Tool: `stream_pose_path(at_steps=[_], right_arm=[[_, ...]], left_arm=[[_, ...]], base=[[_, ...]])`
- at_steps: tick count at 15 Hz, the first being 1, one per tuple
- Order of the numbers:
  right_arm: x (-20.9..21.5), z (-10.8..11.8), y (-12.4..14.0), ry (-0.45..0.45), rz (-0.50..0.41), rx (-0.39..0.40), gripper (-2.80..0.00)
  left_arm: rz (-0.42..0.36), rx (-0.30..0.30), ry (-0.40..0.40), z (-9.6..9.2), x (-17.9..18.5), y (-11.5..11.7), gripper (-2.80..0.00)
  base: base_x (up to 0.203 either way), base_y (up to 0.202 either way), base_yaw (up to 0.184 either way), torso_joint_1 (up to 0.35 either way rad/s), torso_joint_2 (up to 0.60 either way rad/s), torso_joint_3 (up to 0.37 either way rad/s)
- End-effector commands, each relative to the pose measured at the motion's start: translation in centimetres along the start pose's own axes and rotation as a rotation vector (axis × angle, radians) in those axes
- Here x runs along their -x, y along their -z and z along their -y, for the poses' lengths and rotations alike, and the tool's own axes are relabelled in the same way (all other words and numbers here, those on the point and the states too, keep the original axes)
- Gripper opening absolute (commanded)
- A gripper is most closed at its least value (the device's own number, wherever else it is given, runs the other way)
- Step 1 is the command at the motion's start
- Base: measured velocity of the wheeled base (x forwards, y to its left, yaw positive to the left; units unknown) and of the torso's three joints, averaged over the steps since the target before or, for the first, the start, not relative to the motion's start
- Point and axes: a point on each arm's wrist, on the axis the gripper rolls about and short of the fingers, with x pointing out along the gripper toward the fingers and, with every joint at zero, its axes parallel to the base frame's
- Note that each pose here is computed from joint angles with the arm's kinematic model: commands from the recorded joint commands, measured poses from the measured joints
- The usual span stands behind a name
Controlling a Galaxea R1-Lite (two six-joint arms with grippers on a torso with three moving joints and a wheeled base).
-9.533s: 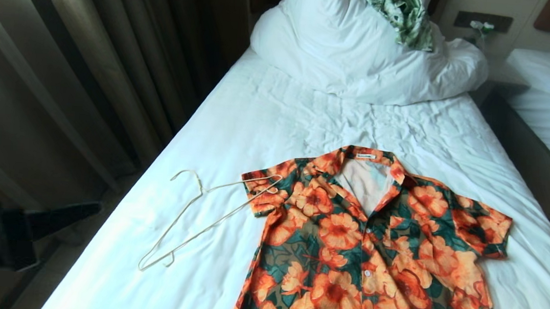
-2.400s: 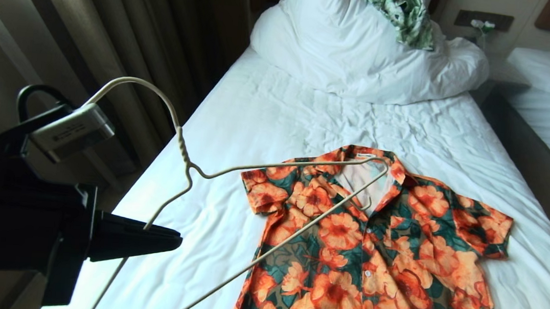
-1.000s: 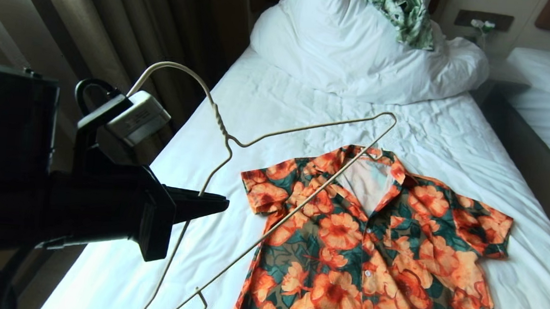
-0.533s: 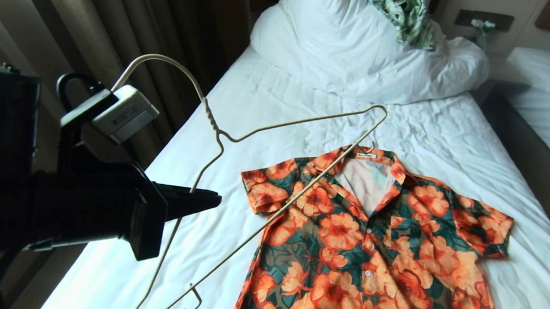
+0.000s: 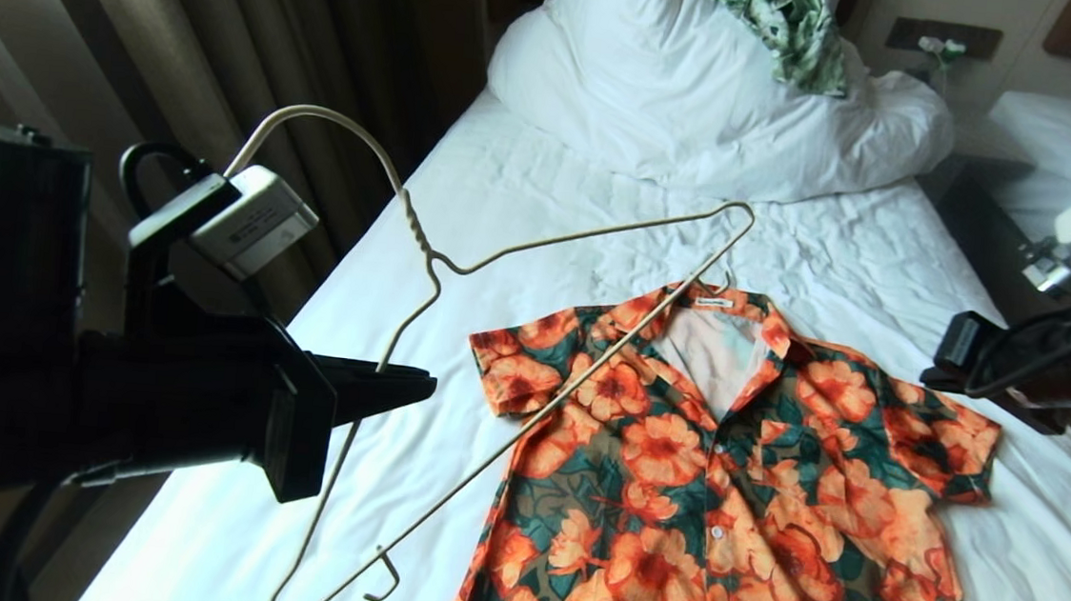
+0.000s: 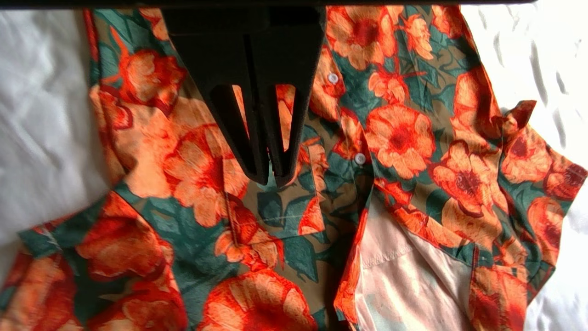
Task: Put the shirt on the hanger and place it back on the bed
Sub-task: Lift the shirt and hanger
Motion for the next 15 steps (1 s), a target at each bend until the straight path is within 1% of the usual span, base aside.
stream_pose_path(at_steps=[1,3,5,7,8,13,15], right_arm=[[-5.1,-0.9,-0.2,0.043,-0.077,0.006,-2.80],[-8.4,-1.7,-0.3,0.094,-0.091,0.018,-2.80],[-11.4,-2.5,-1.1,0.115,-0.074,0.023,-2.80],[-13.6,-2.9,-1.7,0.151,-0.077,0.028,-2.80],[-14.5,-3.1,-1.9,0.162,-0.074,0.030,0.00],[-17.8,-4.2,-2.2,0.146,-0.021,0.038,0.00],[-18.9,-5.0,-1.8,0.108,0.017,0.051,0.00]], left_arm=[[-0.005,0.002,0.000,-0.1,-0.5,0.0,-2.80],[-0.006,0.003,0.000,-0.1,-0.7,0.1,-2.80],[-0.017,0.003,-0.010,-0.1,-0.6,0.5,-2.80],[-0.015,0.006,-0.019,-0.2,-0.5,0.6,-2.80],[-0.012,0.006,-0.021,-0.2,-0.3,0.7,-2.80],[-0.008,0.005,-0.018,-0.1,0.3,1.0,-2.80],[-0.014,0.006,-0.018,0.0,0.3,1.2,-2.80]], base=[[0.000,0.000,0.000,0.000,0.00,0.000],[0.000,0.000,0.000,0.000,0.00,0.000],[0.000,0.000,0.000,0.000,0.00,0.000],[0.000,0.000,0.000,0.000,0.00,0.000],[0.000,0.000,0.000,0.000,0.00,0.000],[0.000,0.000,0.000,0.000,0.00,0.000],[0.000,0.000,0.000,0.000,0.00,0.000]])
